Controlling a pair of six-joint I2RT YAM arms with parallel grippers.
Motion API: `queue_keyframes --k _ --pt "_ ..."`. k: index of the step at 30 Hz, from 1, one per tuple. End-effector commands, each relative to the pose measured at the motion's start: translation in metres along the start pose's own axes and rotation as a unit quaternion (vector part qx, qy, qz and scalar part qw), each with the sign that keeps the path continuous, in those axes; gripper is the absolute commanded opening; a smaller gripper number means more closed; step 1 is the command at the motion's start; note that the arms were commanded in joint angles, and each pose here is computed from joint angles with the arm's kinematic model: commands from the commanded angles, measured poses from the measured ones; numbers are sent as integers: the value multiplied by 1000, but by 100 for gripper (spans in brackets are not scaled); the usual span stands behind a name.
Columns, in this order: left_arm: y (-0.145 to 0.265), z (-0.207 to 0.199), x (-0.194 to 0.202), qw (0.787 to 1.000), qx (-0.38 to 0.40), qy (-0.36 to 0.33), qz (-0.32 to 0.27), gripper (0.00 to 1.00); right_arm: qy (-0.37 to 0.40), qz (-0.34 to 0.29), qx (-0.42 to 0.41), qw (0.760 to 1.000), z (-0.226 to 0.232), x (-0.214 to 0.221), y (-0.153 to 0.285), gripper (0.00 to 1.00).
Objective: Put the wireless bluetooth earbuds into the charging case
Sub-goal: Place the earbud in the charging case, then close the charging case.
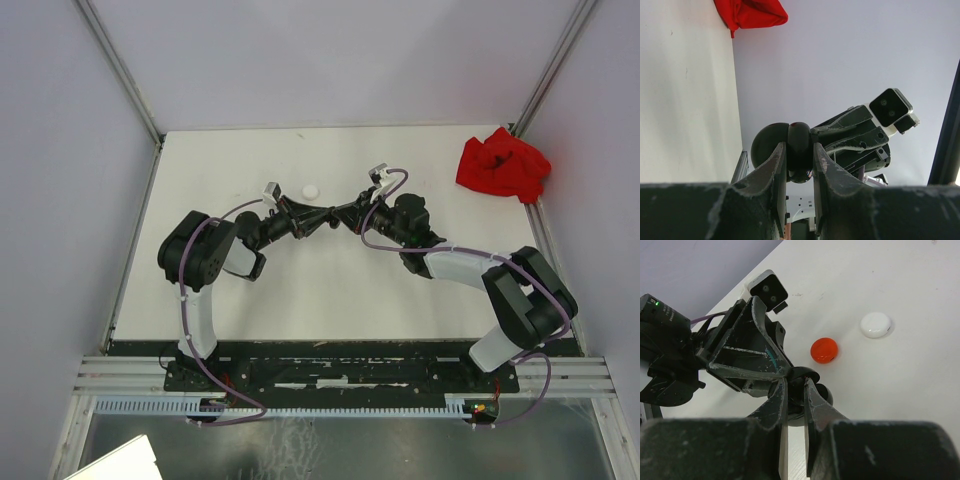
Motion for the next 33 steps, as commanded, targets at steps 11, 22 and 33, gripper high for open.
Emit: queue_keyframes --k 11,22,33 --pt "2 -50 15 991 106 -71 29 3 14 -10 3 1000 1 -5 2 29" --pt "3 -41 12 993 97 -59 14 3 49 -77 34 995 13 -51 29 55" --pt "4 -43 6 994 93 -12 -59 3 67 63 210 973 -10 -24 50 70"
Point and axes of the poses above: each gripper's point midway between its finger pads, its own y axis back along the fingers, its own z axis along the line the jaws close on, x = y × z, the point moved 8 cm from there along y, back along the fingers, and after that the axes turned 5 degrees about y, right-handed, at the moved point
